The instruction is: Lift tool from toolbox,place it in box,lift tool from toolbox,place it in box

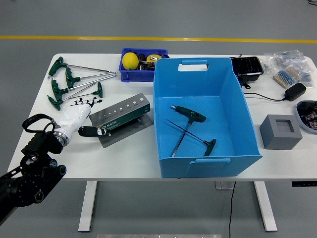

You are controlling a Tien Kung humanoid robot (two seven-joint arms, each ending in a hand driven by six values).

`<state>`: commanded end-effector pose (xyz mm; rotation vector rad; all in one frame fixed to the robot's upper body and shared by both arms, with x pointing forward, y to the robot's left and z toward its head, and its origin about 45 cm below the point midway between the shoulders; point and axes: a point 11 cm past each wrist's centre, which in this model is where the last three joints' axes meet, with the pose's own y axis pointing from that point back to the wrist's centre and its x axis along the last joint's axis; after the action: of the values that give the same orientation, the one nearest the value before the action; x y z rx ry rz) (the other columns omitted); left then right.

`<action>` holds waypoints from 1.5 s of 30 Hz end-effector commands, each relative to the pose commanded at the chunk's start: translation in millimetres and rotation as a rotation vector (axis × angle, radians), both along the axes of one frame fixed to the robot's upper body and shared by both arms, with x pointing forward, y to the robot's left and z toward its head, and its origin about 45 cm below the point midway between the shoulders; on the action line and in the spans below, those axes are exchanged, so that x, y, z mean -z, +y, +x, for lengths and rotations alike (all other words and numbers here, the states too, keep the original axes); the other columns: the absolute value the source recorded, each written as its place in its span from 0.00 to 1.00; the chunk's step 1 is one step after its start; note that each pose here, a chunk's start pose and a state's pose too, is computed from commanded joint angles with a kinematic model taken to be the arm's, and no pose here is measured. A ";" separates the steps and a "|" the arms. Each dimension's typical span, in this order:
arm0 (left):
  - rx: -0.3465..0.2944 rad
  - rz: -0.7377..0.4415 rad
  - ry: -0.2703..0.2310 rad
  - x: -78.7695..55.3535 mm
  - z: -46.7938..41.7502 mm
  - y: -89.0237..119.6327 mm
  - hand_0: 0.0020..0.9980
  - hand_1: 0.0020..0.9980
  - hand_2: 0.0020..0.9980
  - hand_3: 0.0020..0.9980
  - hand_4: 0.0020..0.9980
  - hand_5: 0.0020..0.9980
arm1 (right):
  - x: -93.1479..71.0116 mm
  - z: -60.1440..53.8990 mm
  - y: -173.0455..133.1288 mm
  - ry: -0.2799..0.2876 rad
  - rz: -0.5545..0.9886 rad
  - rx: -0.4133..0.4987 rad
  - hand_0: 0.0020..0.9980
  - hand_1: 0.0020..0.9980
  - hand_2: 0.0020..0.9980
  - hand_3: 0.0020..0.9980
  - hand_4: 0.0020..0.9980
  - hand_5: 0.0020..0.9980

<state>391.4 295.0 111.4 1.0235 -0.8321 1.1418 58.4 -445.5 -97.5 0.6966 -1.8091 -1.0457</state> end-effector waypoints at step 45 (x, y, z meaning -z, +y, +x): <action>-0.101 -0.059 -0.008 16.5 -3.2 11.9 0.73 0.48 0.49 0.50 1.00 0.39 | 0.4 2.6 2.2 0.004 0.004 -0.014 0.70 0.67 0.72 0.55 0.79 0.69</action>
<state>388.3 306.9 94.8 1.0213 -0.7559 1.2499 61.0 -443.3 -97.9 0.7086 -1.7970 -1.0407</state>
